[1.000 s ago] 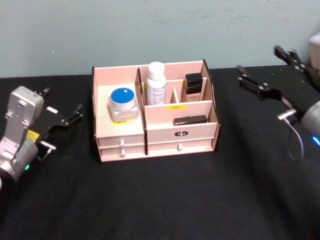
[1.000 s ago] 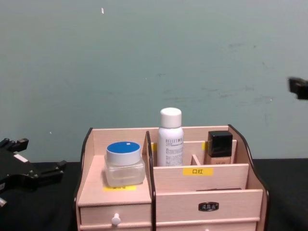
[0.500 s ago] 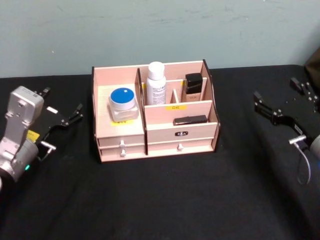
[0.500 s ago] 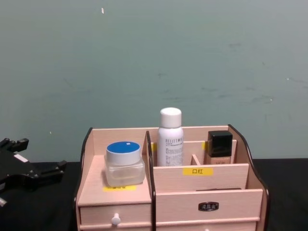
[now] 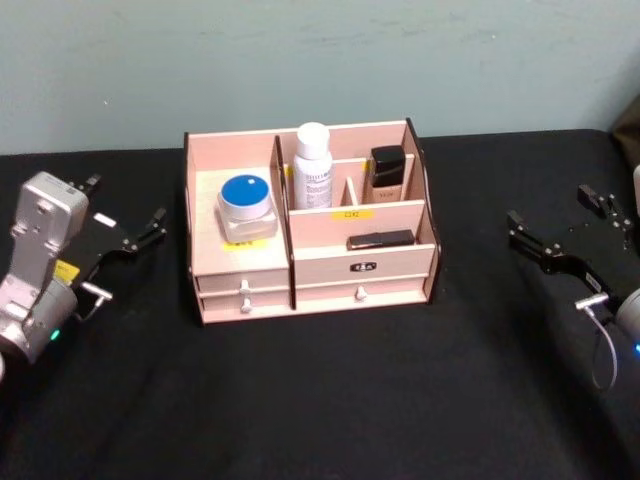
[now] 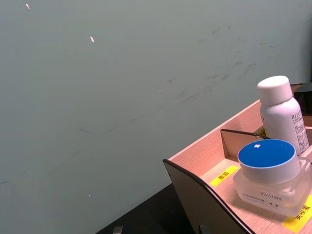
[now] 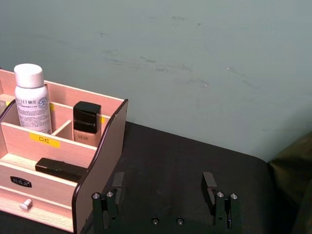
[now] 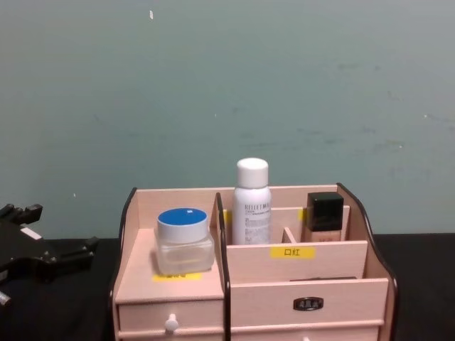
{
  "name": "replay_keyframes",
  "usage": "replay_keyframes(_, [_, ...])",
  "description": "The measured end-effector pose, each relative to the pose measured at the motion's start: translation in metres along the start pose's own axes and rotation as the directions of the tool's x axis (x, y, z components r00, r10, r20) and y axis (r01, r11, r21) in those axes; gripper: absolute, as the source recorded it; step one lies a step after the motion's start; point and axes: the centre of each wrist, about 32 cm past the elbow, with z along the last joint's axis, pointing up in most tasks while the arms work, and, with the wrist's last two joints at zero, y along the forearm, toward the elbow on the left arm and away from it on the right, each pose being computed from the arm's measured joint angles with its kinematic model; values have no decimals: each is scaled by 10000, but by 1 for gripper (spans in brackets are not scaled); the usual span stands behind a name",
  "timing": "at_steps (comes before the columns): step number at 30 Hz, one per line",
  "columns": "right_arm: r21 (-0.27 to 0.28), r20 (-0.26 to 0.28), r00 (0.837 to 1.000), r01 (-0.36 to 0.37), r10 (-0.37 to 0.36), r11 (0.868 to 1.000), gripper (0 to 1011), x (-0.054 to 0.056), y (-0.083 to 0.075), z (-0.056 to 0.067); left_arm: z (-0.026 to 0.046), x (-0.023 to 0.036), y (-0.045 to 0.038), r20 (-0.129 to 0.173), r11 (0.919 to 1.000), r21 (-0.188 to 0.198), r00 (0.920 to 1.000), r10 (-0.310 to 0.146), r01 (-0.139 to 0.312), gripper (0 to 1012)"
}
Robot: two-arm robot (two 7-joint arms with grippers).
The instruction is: Pick up the facial cleanser and watermelon frost from the table and place them into the tiered storage box.
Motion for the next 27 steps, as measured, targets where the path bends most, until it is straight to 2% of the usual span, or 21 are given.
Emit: replay_keyframes(27, [35, 36, 10000, 17, -17, 10000, 1002, 5, -4, 15, 0, 0, 0, -1, 10000, 1, 10000, 0, 0, 1010])
